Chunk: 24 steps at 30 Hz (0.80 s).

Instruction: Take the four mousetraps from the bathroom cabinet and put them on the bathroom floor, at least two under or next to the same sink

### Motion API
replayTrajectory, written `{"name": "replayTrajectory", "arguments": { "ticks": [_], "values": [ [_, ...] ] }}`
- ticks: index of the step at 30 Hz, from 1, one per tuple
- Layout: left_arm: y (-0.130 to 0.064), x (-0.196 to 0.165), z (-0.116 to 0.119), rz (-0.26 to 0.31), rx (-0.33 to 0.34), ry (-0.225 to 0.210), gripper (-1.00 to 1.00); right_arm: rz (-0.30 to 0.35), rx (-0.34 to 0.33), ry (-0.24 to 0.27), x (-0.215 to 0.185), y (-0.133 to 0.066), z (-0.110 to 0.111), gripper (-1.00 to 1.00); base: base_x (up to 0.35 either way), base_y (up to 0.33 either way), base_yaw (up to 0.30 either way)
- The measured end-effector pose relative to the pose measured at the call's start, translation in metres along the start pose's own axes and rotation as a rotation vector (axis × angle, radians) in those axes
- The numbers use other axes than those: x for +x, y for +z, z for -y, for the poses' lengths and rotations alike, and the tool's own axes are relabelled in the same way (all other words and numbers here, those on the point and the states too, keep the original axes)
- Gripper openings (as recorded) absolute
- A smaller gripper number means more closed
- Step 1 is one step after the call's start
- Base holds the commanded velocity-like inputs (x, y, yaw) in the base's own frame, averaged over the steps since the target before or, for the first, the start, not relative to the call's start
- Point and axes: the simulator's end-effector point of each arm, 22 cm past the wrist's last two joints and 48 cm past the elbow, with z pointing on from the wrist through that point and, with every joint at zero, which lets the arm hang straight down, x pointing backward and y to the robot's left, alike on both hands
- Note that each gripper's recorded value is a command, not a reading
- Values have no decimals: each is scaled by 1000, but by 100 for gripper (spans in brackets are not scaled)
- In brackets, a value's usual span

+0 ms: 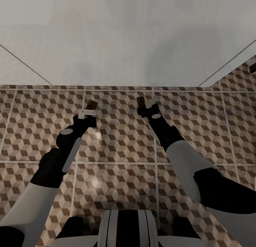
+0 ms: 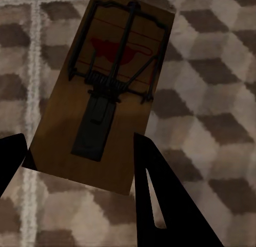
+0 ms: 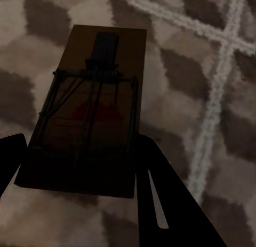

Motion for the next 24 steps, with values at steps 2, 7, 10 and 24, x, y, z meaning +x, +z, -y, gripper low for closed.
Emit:
{"name": "replayTrajectory", "arguments": {
  "ticks": [2, 7, 10, 24],
  "values": [
    [0, 6, 0, -10, -3, 4, -100, 12, -1, 1, -3, 0, 0, -100, 0, 0, 0],
    [7, 36, -2, -74, -17, 11, -100, 19, -2, 2, -4, 0, -1, -100, 0, 0, 0],
    [17, 82, -1, -177, -27, 15, -100, 21, -2, 1, -5, 0, -1, -100, 0, 0, 0],
    [27, 124, -7, -272, -52, 37, -100, 23, -3, -2, -6, 0, -1, -100, 0, 0, 0]
  ]
}}
